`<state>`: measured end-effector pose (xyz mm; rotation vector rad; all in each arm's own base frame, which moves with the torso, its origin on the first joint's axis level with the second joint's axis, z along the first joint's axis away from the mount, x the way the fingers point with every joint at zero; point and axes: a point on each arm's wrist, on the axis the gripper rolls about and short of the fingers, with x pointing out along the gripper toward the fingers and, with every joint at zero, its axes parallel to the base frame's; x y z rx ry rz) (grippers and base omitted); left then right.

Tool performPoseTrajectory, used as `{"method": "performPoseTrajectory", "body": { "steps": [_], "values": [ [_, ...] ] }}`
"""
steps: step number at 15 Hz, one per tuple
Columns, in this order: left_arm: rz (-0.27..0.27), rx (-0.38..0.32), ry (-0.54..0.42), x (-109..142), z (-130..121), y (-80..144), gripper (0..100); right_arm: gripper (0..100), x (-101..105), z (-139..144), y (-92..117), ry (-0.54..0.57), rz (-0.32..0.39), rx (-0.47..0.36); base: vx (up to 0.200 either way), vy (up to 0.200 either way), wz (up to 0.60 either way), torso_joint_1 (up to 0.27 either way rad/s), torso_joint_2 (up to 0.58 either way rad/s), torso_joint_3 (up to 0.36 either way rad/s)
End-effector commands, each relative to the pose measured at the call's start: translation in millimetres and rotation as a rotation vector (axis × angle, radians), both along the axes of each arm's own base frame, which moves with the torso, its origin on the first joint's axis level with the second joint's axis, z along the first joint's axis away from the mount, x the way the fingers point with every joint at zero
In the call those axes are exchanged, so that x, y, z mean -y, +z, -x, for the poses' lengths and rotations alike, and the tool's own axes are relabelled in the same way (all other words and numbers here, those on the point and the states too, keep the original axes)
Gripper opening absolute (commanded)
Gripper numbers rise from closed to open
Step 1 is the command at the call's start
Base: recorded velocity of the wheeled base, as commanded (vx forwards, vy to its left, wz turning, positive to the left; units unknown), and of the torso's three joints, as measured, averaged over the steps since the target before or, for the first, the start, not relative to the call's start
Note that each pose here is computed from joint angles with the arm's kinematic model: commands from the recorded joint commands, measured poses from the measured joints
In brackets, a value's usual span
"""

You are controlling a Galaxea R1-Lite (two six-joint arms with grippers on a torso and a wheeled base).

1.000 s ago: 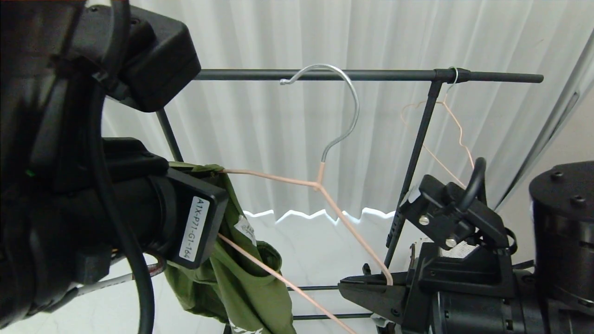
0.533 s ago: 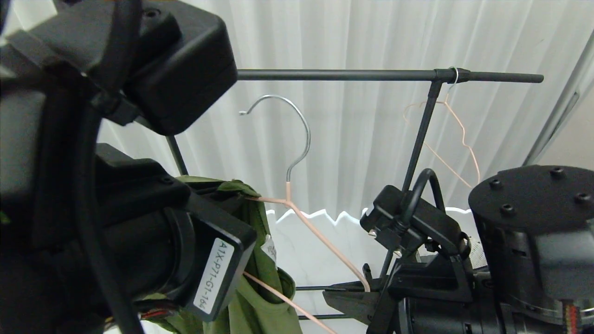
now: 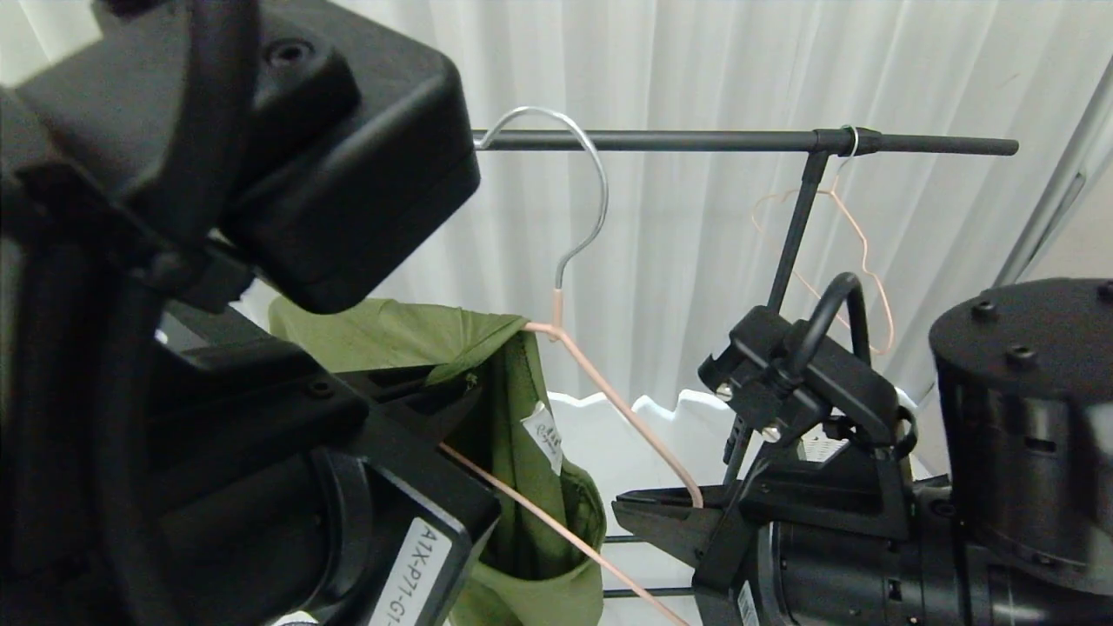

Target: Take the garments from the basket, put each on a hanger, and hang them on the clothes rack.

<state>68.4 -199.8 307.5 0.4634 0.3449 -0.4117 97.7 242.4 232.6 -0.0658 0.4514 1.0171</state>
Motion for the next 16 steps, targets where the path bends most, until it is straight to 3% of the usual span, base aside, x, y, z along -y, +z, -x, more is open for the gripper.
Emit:
{"method": "performPoseTrajectory", "body": {
  "steps": [1,7,11,16],
  "values": [
    [-0.007,0.010,-0.009,-6,2,3,0,0,9,3,11,-0.010,-0.038,0.026,0.000,0.000,0.00,0.000,0.00,0.000],
    [-0.040,0.012,-0.011,-11,2,-3,0,0,17,3,26,-0.026,-0.101,0.116,0.000,0.000,0.00,0.000,0.00,0.000],
    [-0.041,0.012,-0.009,-12,2,-3,0,0,16,3,27,-0.035,-0.105,0.141,0.000,0.000,0.00,0.000,0.00,0.000],
    [-0.050,0.010,0.000,-14,1,-6,0,0,15,1,36,-0.088,-0.185,0.194,0.000,0.000,0.00,0.000,0.00,0.000]
  ]
}}
